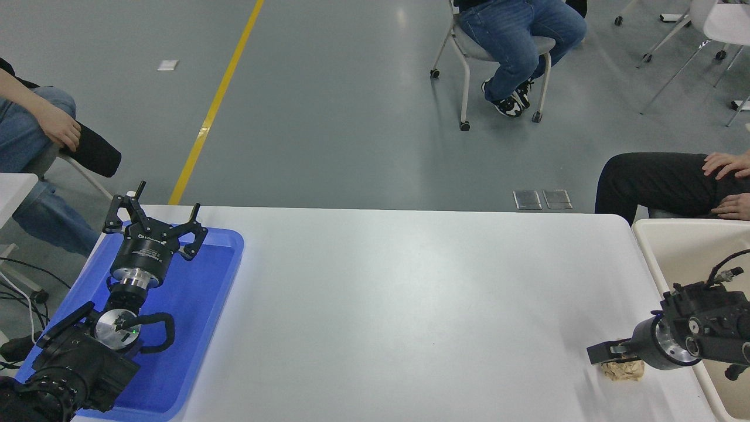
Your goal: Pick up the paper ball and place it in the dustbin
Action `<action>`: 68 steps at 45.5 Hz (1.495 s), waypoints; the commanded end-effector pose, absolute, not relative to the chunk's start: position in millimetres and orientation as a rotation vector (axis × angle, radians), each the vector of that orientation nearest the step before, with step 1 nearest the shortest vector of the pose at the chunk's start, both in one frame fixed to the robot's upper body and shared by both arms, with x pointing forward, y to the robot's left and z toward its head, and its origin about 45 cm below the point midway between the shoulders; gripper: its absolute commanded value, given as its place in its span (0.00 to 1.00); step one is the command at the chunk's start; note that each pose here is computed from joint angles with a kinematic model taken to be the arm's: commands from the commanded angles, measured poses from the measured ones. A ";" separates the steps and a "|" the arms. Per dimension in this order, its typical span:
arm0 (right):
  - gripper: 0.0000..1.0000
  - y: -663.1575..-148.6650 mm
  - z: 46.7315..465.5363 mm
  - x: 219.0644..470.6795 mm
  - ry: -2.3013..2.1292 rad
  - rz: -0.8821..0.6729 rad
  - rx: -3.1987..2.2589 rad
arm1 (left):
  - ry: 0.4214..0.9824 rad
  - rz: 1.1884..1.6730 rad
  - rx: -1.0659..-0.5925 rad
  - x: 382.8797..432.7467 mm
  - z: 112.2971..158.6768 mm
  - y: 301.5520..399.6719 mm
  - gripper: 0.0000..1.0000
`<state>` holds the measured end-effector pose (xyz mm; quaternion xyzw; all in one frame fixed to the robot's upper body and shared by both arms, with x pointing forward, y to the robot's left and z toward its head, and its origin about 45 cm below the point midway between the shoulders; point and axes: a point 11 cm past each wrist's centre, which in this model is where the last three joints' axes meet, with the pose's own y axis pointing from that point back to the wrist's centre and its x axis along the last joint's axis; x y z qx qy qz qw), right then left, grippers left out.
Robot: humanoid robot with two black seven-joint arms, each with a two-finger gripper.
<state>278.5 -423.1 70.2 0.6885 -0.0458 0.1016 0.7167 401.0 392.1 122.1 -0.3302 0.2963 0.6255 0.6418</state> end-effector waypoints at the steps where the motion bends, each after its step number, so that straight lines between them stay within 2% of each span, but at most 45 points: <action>1: 0.37 -423.8 67.1 278.1 -0.107 0.231 1.518 | 0.675 1.427 -0.752 400.9 121.9 392.3 1.00; 2: 0.32 -424.1 67.2 277.6 -0.107 0.230 1.518 | 0.675 1.427 -0.752 400.9 121.9 392.3 1.00; 3: 0.22 -424.7 67.9 278.1 -0.108 0.232 1.517 | 0.675 1.423 -0.753 401.3 122.4 391.5 1.00; 4: 0.07 -424.8 68.0 277.7 -0.109 0.229 1.519 | 0.675 1.426 -0.752 400.9 121.9 392.3 1.00; 5: 0.00 -425.0 68.5 277.8 -0.109 0.231 1.519 | 0.675 1.423 -0.753 401.3 122.4 391.5 1.00; 16: 0.00 -433.9 100.9 283.9 -0.123 0.239 1.520 | 0.677 1.420 -0.755 401.9 122.4 389.8 1.00; 44: 0.00 -401.9 306.3 337.1 -0.123 0.378 1.467 | 0.677 1.420 -0.754 401.9 122.4 389.7 1.00; 61: 0.00 -403.0 352.8 338.8 -0.107 0.409 1.369 | 0.677 1.420 -0.754 401.9 122.4 389.7 1.00; 68: 0.00 -401.9 359.4 339.1 -0.093 0.409 1.347 | 0.677 1.420 -0.754 401.9 122.4 389.7 1.00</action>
